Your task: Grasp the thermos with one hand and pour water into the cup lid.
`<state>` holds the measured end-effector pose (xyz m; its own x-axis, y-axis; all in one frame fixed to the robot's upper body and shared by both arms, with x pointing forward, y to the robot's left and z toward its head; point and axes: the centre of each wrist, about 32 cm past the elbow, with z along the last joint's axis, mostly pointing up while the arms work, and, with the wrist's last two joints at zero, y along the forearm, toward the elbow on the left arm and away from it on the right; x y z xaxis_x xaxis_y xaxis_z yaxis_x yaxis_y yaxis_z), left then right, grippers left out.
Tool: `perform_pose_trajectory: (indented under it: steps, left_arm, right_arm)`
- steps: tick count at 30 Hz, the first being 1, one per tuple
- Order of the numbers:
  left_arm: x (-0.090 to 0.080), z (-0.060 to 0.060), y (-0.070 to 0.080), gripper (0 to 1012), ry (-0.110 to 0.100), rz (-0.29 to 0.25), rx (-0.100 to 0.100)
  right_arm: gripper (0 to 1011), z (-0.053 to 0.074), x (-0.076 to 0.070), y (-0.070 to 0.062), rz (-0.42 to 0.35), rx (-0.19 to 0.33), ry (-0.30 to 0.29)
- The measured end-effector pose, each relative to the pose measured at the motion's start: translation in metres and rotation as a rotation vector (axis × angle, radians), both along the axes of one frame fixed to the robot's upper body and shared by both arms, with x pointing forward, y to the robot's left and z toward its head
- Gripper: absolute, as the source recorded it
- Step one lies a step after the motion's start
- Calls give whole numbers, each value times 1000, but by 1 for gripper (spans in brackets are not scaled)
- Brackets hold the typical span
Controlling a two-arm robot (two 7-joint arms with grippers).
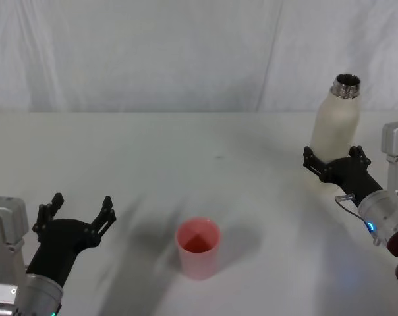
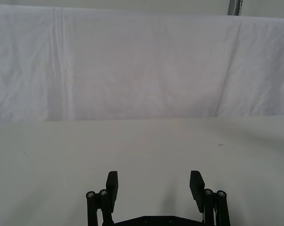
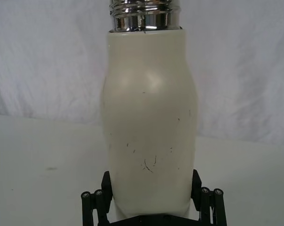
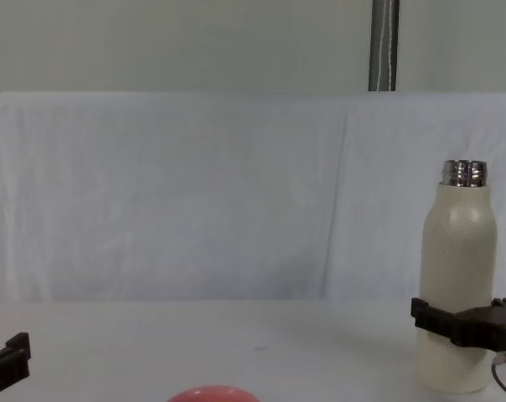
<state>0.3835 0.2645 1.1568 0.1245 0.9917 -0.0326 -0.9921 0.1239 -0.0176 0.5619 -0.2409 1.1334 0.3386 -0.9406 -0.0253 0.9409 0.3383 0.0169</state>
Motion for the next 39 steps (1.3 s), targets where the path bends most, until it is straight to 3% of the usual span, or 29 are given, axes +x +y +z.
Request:
perform_pose_trajectory:
  steps: [10, 39]
  left_arm:
    - [0, 0, 0, 1001, 0, 0, 0]
    - [0, 0, 0, 1001, 0, 0, 0]
  right_arm:
    - [957, 0, 0, 0, -1, 1, 2]
    - [955, 0, -1, -1, -1, 3, 5]
